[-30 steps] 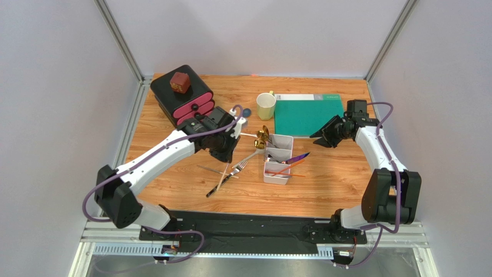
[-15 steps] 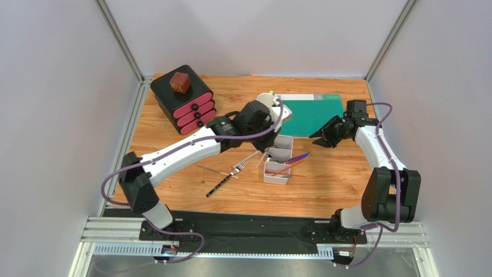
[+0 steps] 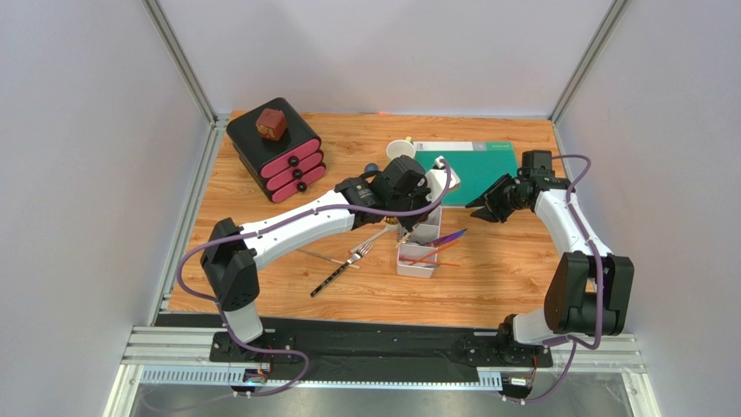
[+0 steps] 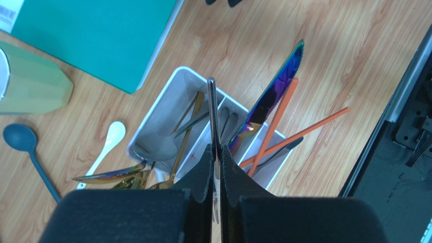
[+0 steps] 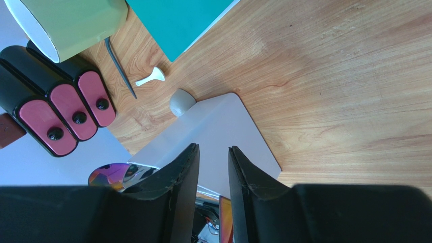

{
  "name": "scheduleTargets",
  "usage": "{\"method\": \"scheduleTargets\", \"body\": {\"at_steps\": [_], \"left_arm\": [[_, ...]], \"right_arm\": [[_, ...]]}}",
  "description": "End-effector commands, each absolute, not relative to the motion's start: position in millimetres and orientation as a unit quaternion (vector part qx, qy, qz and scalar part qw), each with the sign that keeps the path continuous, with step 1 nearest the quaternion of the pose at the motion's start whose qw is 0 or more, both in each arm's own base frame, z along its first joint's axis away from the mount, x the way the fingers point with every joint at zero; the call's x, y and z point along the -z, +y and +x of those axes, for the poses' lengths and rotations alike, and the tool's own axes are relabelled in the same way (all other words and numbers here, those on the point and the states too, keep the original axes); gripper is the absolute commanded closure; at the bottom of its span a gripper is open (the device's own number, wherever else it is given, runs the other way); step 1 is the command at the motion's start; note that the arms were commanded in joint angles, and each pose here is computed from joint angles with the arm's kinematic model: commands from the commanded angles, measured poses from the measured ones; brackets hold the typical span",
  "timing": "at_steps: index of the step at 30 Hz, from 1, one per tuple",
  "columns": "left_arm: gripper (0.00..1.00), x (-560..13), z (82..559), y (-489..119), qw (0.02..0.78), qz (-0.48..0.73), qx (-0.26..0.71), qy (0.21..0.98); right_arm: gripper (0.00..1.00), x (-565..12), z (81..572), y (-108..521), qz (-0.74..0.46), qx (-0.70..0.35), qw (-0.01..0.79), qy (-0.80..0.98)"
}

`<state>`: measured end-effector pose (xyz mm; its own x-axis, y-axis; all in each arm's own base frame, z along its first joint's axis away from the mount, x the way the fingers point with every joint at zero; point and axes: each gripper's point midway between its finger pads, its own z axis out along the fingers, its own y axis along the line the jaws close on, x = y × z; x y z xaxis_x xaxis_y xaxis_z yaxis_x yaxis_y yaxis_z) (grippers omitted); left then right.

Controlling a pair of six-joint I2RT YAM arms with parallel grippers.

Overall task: Sort the eating utensils into containers
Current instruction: Place the chopstick in the storage box.

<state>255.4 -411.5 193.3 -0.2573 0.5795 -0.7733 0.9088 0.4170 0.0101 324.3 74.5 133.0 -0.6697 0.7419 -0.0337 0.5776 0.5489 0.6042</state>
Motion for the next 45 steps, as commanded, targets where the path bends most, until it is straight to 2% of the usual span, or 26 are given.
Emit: {"method": "scheduleTargets", "body": {"at_steps": [1,5,21,37,45], "left_arm": [[1.00,-231.4,256.4,-430.5,0.400,0.500,0.252,0.725],[1.00,-237.0,248.9,-431.0,0.394,0.497,0.263,0.727],[1.00,-201.1,214.1,-447.6,0.324,0.514,0.312,0.730],[1.00,-161.2,215.4,-454.0,0.296,0.526,0.302,0.737],[0.83,-153.1,205.7,-442.3,0.281,0.533,0.302,0.739]], "right_arm": [[0.67,-146.9,325.4,73.1,0.372,-0.294,0.167,0.864],[0.67,-142.3,321.9,72.8,0.376,-0.290,0.162,0.865],[0.68,-130.0,302.4,72.7,0.385,-0.280,0.149,0.867],[0.68,-130.8,292.2,72.1,0.388,-0.278,0.156,0.865],[0.68,-129.0,293.3,72.0,0.390,-0.277,0.155,0.864]]}}
